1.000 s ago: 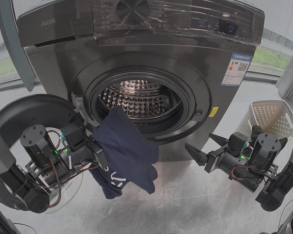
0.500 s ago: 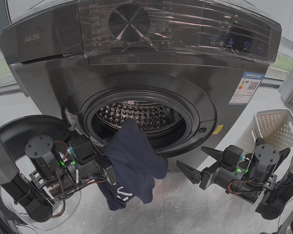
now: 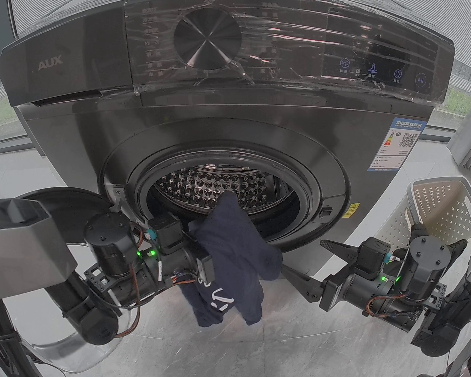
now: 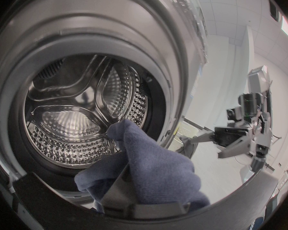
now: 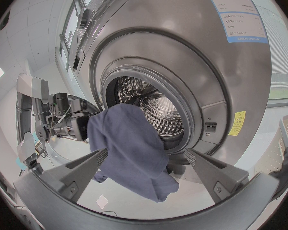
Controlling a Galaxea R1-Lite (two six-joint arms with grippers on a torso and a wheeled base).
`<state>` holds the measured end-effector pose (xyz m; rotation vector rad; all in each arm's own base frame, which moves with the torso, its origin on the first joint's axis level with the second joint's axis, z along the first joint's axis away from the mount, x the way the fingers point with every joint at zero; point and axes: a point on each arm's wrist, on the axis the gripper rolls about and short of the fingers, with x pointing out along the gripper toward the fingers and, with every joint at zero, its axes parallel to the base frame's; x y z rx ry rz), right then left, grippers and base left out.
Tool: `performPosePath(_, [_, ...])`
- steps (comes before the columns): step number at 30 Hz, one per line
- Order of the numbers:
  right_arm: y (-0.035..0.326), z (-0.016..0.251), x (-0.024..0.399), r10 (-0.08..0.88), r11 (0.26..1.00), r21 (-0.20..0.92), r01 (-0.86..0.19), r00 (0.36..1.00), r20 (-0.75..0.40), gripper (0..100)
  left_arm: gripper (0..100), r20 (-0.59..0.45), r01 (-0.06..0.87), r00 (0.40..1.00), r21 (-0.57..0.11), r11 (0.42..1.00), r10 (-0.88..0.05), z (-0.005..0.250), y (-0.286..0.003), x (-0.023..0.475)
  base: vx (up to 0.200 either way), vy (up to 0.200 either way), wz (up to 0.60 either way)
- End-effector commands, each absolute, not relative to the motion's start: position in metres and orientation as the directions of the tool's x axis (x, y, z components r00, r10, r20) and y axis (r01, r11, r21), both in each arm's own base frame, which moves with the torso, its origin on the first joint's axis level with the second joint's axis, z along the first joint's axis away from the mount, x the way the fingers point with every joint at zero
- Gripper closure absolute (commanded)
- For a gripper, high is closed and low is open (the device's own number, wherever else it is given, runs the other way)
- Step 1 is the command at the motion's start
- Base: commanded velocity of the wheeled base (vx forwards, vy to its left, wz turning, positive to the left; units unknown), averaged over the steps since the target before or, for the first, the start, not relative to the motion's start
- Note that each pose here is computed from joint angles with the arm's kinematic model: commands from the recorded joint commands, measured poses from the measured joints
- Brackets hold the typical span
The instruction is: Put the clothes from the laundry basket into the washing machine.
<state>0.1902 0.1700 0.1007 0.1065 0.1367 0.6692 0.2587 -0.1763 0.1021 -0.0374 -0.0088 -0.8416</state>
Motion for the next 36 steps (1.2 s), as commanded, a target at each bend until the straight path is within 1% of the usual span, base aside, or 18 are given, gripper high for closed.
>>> performPosePath(1, [0.167,0.101,0.192,0.62,0.783,0.14,-0.606,0.779,-0.092,0,100,0.039,0.705,0.708,-0.107,0.701,-0.706,0.081,-0.2,0.296,0.0,0.0,0.0])
performPosePath(3, [0.167,0.102,0.192,0.62,0.783,0.139,-0.607,0.78,-0.087,0,100,0.074,0.674,0.739,-0.123,0.729,-0.67,0.08,-0.209,0.312,0.0,0.0,0.0])
performPosePath(6, [0.167,0.102,0.192,0.621,0.781,0.139,-0.608,0.779,-0.084,0,100,0.092,0.661,0.751,-0.122,0.741,-0.654,0.076,-0.214,0.325,0.0,0.0,0.0])
performPosePath(7, [0.167,0.102,0.192,0.62,0.782,0.139,-0.607,0.78,-0.084,0,100,0.112,0.634,0.773,-0.126,0.763,-0.624,0.07,-0.216,0.344,0.0,0.0,0.0])
performPosePath(9, [0.167,0.102,0.192,0.62,0.782,0.139,-0.607,0.78,-0.084,0,100,0.13,0.582,0.813,-0.128,0.803,-0.568,0.069,-0.214,0.358,0.0,0.0,0.0])
performPosePath(11, [0.166,0.102,0.193,0.619,0.783,0.138,-0.606,0.781,-0.084,0,100,0.148,0.555,0.83,-0.135,0.821,-0.537,0.072,-0.219,0.369,0.0,0.0,0.0])
performPosePath(15, [0.167,0.103,0.193,0.619,0.783,0.136,-0.606,0.781,-0.083,0,100,0.139,0.554,0.832,-0.137,0.821,-0.538,0.076,-0.224,0.377,0.0,0.0,0.0])
performPosePath(17, [0.167,0.102,0.194,0.619,0.783,0.136,-0.606,0.781,-0.084,0,100,0.127,0.56,0.828,-0.139,0.817,-0.546,0.078,-0.232,0.381,0.0,0.0,0.0])
performPosePath(20, [0.167,0.102,0.194,0.618,0.785,0.136,-0.605,0.782,-0.086,0,100,0.118,0.558,0.83,-0.139,0.818,-0.546,0.072,-0.239,0.392,0.0,0.0,0.0])
performPosePath(23, [0.167,0.103,0.194,0.618,0.784,0.136,-0.605,0.782,-0.081,0,100,0.13,0.553,0.833,-0.143,0.821,-0.538,0.067,-0.246,0.407,0.0,0.0,0.0])
performPosePath(27, [0.167,0.103,0.194,0.618,0.784,0.137,-0.606,0.782,-0.08,0,100,0.194,0.507,0.859,-0.188,0.841,-0.474,0.075,-0.249,0.43,0.0,0.0,0.0])
performPosePath(28, [0.167,0.103,0.194,0.618,0.784,0.137,-0.606,0.782,-0.08,0,100,0.219,0.481,0.871,-0.202,0.853,-0.439,0.08,-0.248,0.439,0.0,0.0,0.0])
performPosePath(31, [0.167,0.103,0.194,0.618,0.784,0.135,-0.606,0.782,-0.078,0,100,0.267,0.457,0.877,-0.211,0.864,-0.399,0.092,-0.253,0.453,0.0,0.0,0.0])
performPosePath(34, [0.167,0.103,0.194,0.619,0.783,0.135,-0.607,0.781,-0.08,0,100,0.26,0.425,0.893,-0.221,0.878,-0.367,0.093,-0.258,0.461,0.0,0.0,0.0])
performPosePath(36, [0.167,0.103,0.194,0.618,0.784,0.135,-0.606,0.782,-0.081,0,100,0.266,0.421,0.894,-0.222,0.88,-0.36,0.092,-0.261,0.465,0.0,0.0,0.0])
